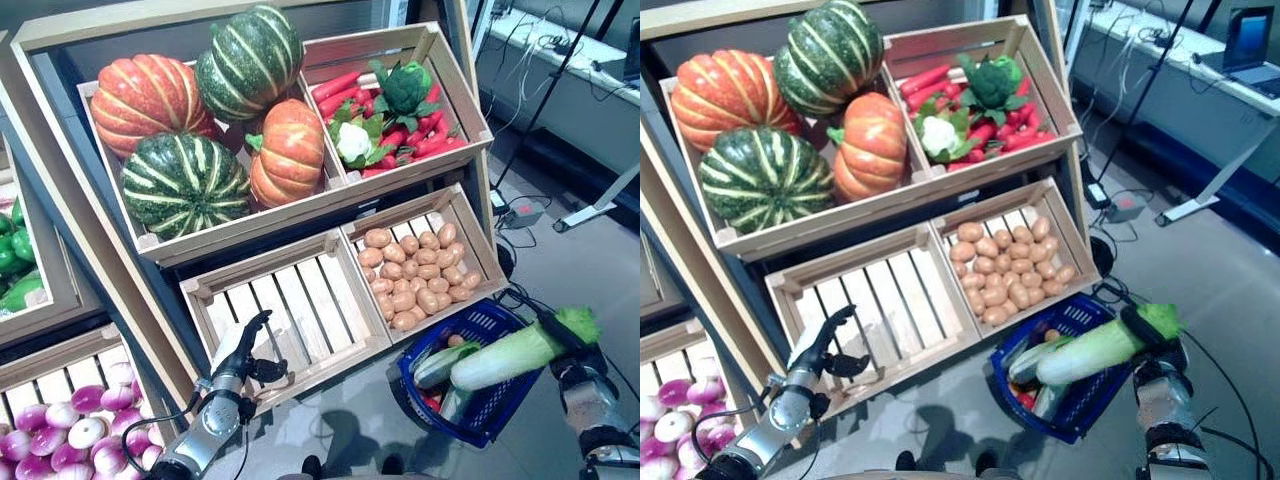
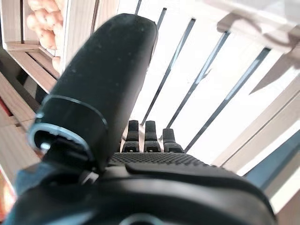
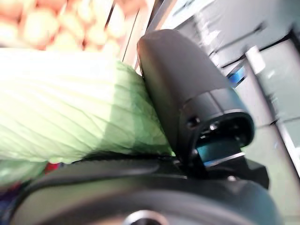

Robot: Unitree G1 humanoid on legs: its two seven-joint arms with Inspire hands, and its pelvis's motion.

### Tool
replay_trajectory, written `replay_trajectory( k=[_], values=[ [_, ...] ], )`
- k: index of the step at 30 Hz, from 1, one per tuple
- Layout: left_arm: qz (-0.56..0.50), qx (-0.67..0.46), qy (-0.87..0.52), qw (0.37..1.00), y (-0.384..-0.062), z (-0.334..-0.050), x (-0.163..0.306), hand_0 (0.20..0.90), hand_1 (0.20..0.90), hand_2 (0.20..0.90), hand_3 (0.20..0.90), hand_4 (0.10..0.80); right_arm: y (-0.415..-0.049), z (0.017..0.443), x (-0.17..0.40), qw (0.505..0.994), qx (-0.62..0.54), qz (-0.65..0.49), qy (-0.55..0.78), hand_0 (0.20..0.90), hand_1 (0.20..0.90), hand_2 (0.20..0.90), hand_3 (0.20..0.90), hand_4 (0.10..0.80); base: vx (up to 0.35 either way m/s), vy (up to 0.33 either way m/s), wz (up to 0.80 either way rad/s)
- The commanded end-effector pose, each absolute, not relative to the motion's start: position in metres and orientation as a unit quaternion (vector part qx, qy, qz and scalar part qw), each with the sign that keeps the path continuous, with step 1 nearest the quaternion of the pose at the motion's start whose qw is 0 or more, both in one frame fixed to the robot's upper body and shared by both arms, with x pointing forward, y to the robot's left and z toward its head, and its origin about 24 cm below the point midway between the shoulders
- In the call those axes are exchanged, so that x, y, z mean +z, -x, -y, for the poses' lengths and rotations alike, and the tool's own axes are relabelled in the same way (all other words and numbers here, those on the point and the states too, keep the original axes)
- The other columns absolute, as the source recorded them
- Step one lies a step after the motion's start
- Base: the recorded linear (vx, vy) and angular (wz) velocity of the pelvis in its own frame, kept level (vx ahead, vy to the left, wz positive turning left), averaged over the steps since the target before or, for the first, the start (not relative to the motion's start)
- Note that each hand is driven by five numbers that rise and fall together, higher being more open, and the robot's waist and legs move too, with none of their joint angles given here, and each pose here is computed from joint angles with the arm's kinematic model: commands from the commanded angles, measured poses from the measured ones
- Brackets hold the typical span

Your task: Put vegetables into the basket

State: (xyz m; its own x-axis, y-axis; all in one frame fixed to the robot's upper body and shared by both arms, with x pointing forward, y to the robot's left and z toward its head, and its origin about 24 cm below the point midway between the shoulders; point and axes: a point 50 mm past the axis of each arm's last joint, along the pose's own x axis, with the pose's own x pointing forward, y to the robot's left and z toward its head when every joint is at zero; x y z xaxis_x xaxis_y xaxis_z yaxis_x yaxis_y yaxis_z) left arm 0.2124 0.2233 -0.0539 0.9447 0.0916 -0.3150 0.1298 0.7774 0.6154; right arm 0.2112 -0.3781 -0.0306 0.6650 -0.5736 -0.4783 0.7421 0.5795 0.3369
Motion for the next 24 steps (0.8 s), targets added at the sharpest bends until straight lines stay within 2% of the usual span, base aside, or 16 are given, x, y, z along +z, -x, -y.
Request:
replay_trajectory(
  k=[1, 6, 13, 18, 24],
  values=[
    [-0.02, -0.019, -0.296, 0.955, -0.261, -0.202, 0.001, 0.9, 0.9, 0.9, 0.9, 0.8, -0.253, 0.42, 0.06, 0.879, -0.407, 0.003, -0.25, 0.3, 0.3, 0.3, 0.3, 0.4, -0.216, -0.026, 0.06],
    [0.012, -0.051, -0.279, 0.959, -0.266, -0.188, 0.013, 0.9, 0.9, 0.9, 0.9, 0.8, -0.266, 0.43, 0.097, 0.876, -0.424, 0.052, -0.222, 0.3, 0.3, 0.3, 0.3, 0.4, -0.187, -0.021, 0.13],
    [0.064, -0.066, -0.256, 0.962, -0.266, -0.176, 0.028, 0.9, 0.9, 0.9, 0.9, 0.8, -0.294, 0.418, 0.154, 0.888, -0.401, 0.146, -0.171, 0.3, 0.3, 0.3, 0.3, 0.4, -0.162, -0.008, 0.03],
    [0.079, -0.068, -0.242, 0.965, -0.267, -0.174, 0.036, 0.9, 0.9, 0.9, 0.9, 0.8, -0.306, 0.406, 0.167, 0.908, -0.373, 0.154, -0.111, 0.3, 0.3, 0.3, 0.3, 0.4, -0.06, -0.039, 0.1],
    [0.102, -0.077, -0.213, 0.969, -0.266, -0.166, 0.046, 0.9, 0.9, 0.9, 0.9, 0.8, -0.304, 0.412, 0.182, 0.913, -0.371, 0.154, -0.073, 0.3, 0.3, 0.3, 0.3, 0.4, -0.022, -0.01, 0.03]
  ],
)
